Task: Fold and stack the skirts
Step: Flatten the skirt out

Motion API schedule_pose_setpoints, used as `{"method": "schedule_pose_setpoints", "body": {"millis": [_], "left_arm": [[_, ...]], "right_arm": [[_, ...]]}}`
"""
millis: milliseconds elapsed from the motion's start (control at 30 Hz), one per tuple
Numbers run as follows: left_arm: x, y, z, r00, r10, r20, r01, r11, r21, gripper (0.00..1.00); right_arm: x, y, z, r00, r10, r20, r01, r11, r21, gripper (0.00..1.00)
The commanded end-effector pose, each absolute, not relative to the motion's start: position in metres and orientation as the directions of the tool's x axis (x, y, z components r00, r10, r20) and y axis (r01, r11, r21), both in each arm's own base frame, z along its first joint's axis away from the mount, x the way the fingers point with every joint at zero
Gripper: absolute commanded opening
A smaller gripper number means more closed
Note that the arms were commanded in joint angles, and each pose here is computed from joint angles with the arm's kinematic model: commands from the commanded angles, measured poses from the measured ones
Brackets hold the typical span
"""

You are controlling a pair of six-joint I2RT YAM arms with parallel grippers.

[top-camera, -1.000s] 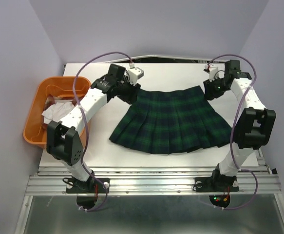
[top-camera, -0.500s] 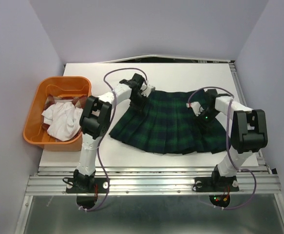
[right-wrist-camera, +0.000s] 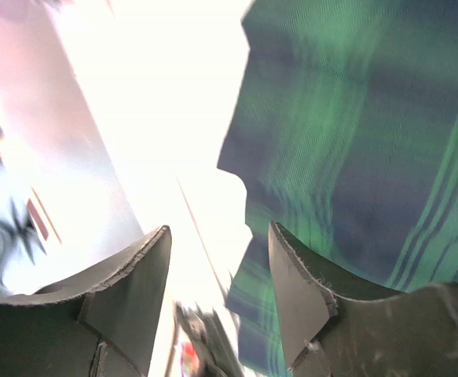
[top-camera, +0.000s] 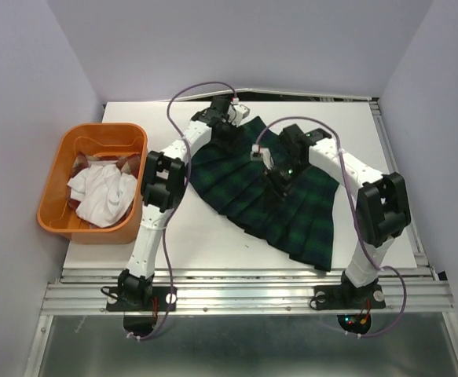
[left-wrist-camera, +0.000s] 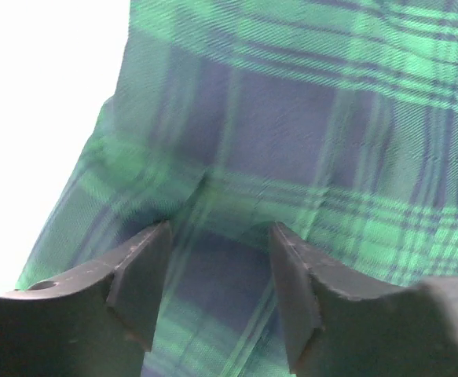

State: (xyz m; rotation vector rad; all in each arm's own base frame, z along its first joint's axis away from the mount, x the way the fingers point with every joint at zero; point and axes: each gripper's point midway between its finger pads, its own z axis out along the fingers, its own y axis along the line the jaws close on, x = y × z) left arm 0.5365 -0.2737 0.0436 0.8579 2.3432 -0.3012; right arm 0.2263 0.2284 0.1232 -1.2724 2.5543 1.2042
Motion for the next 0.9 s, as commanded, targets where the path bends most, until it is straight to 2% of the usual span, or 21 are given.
{"method": "schedule_pose_setpoints", "body": {"millis": [0,100,133,167,200,267,333,400,433,600,700,867], "left_arm": [[0.561,-0.257,0.188,-0.402,0.402,-0.823,0.603,0.792,0.092,0.67],[0.541,-0.253,0.223,-0.398,0.379,-0.836,0.61,0.79,0.068,0.67],[0.526,-0.251,0.212,-0.44,0.389,-0.81,0.62,0.783,0.039,0.67],[0.511,-0.252,0.227,-0.435,0.374,-0.819,0.639,0.769,0.012,0.67],[0.494,-0.248,0.204,-0.493,0.391,-0.778,0.646,0.763,-0.026,0.67],[0.468,-0.246,0.205,-0.518,0.383,-0.764,0.656,0.752,-0.068,0.65],[0.438,-0.238,0.168,-0.609,0.384,-0.694,0.635,0.76,-0.137,0.63],[0.415,-0.238,0.158,-0.643,0.37,-0.671,0.632,0.751,-0.192,0.61],[0.397,-0.234,0.132,-0.691,0.372,-0.619,0.615,0.753,-0.234,0.59],[0.366,-0.23,0.093,-0.755,0.389,-0.528,0.593,0.748,-0.297,0.49],[0.37,-0.228,0.085,-0.751,0.423,-0.507,0.607,0.744,-0.278,0.38],[0.384,-0.226,0.056,-0.76,0.475,-0.443,0.613,0.75,-0.249,0.32]], "right_arm": [[0.262,0.246,0.21,-0.721,-0.459,-0.518,-0.67,0.27,0.692,0.58],[0.308,0.209,0.209,-0.709,-0.4,-0.58,-0.705,0.397,0.588,0.58],[0.326,0.191,0.197,-0.686,-0.421,-0.594,-0.724,0.476,0.499,0.56],[0.336,0.177,0.189,-0.673,-0.441,-0.594,-0.731,0.522,0.44,0.55],[0.351,0.15,0.17,-0.655,-0.492,-0.573,-0.732,0.601,0.32,0.52],[0.363,0.127,0.154,-0.629,-0.546,-0.554,-0.736,0.648,0.197,0.5],[0.379,0.092,0.131,-0.623,-0.58,-0.525,-0.709,0.703,0.064,0.49],[0.386,0.073,0.115,-0.609,-0.623,-0.49,-0.711,0.703,-0.009,0.47],[0.39,0.061,0.106,-0.623,-0.628,-0.466,-0.694,0.719,-0.042,0.45],[0.374,0.044,0.065,-0.643,-0.683,-0.346,-0.715,0.698,-0.05,0.38],[0.344,0.035,0.038,-0.657,-0.703,-0.271,-0.725,0.688,-0.027,0.32],[0.29,0.037,0.004,-0.673,-0.718,-0.176,-0.736,0.674,0.064,0.29]]}}
